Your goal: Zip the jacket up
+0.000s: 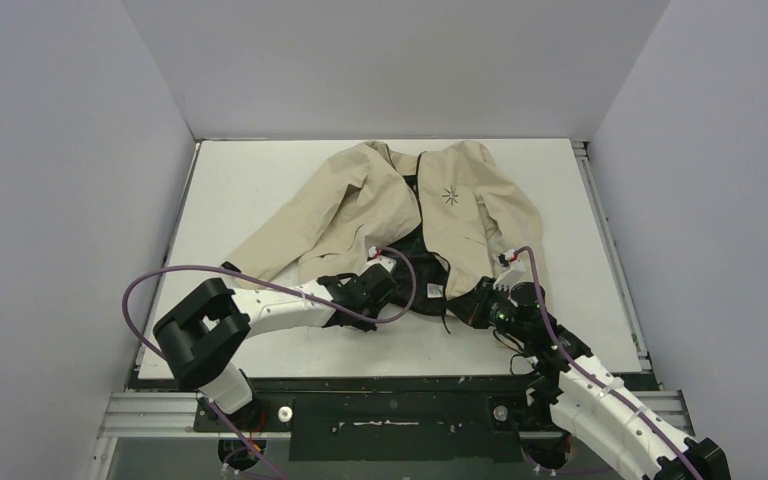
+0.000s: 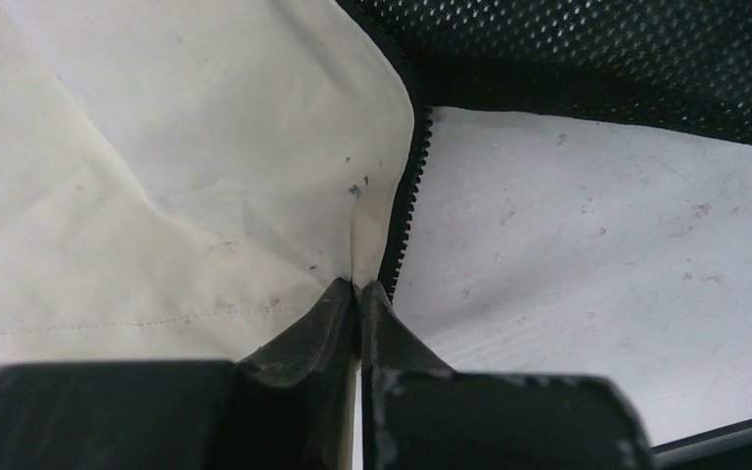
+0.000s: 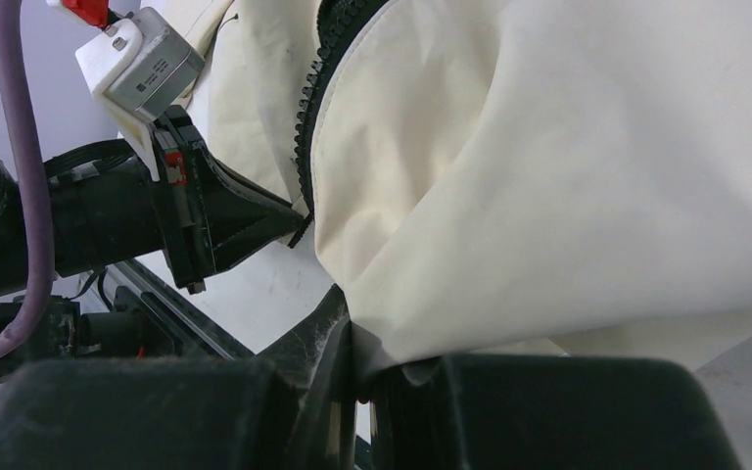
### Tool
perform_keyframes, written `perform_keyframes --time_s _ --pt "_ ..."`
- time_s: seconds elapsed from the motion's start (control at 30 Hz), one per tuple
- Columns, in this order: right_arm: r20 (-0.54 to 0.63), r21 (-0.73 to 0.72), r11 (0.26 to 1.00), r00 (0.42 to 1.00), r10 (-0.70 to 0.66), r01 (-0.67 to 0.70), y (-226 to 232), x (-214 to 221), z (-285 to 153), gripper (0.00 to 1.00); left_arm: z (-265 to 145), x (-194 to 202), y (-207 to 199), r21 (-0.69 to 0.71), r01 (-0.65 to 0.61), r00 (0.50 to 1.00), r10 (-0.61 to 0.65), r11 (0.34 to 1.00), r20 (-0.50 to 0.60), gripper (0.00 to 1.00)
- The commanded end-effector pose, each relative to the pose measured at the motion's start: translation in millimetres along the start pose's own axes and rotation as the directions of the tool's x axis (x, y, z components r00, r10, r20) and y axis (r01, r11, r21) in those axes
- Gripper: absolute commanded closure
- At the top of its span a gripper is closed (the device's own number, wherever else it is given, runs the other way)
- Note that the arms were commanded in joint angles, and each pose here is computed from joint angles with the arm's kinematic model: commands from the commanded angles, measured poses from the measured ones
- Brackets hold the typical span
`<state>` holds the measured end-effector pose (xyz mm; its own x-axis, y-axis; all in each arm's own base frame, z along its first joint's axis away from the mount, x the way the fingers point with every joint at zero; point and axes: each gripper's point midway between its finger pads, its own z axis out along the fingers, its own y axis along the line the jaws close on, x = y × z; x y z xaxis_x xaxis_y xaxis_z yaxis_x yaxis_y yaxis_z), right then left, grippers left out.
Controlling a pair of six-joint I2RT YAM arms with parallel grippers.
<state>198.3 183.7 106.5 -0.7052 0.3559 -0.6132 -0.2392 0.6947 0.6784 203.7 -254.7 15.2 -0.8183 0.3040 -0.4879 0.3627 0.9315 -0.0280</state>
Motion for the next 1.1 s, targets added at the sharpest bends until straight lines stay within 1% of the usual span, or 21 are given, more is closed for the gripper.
perform_keyframes --time_s 0.0,0.07,0.17,0.27,0.37,0.53,0.67,0.73,0.83,0.87,1.07 --pt "0.058 -0.021 1.0 0.998 -0.004 0.006 6 -14 0 1.0 8 41 27 -0.092 -0.041 0.991 0.029 0.995 -0.129 1.0" --pt "0.057 -0.024 1.0 0.998 -0.004 0.005 7 -14 0 1.0 5 35 23 -0.075 -0.028 0.993 0.019 0.997 -0.113 1.0" --pt "0.062 -0.032 0.999 0.998 -0.004 0.006 9 -15 -1 1.0 -6 16 8 -0.01 0.006 0.998 -0.007 1.0 -0.056 1.0" --pt "0.079 -0.039 0.999 0.997 -0.011 0.014 13 -20 -3 1.0 -24 -11 -10 0.096 0.046 0.998 -0.049 0.994 0.038 1.0" --pt "0.075 -0.033 0.999 0.997 -0.016 0.018 15 -23 -5 1.0 -46 -38 -28 0.229 0.078 0.986 -0.109 0.97 0.128 1.0" --pt "0.098 -0.066 0.997 0.995 -0.029 0.036 28 -36 -9 1.0 -82 -75 -43 0.413 0.117 0.941 -0.234 0.903 0.246 1.0" --pt "0.128 -0.134 0.99 0.991 -0.034 0.051 48 -47 -16 1.0 -112 -99 -43 0.517 0.156 0.873 -0.363 0.841 0.327 1.0" --pt "0.174 -0.199 0.977 0.984 -0.04 0.075 67 -61 -23 0.99 -125 -110 -42 0.578 0.182 0.817 -0.45 0.795 0.361 1.0" --pt "0.207 -0.264 0.96 0.978 -0.039 0.095 87 -74 -32 1.0 -146 -124 -42 0.668 0.175 0.733 -0.549 0.724 0.403 1.0" --pt "0.214 -0.276 0.956 0.976 -0.041 0.1 92 -77 -34 1.0 -157 -132 -43 0.704 0.15 0.696 -0.58 0.694 0.424 1.0" --pt "0.275 -0.426 0.884 0.958 -0.074 0.191 137 -95 -57 1.0 -202 -153 -41 0.799 0.016 0.537 -0.679 0.602 0.501 1.0"
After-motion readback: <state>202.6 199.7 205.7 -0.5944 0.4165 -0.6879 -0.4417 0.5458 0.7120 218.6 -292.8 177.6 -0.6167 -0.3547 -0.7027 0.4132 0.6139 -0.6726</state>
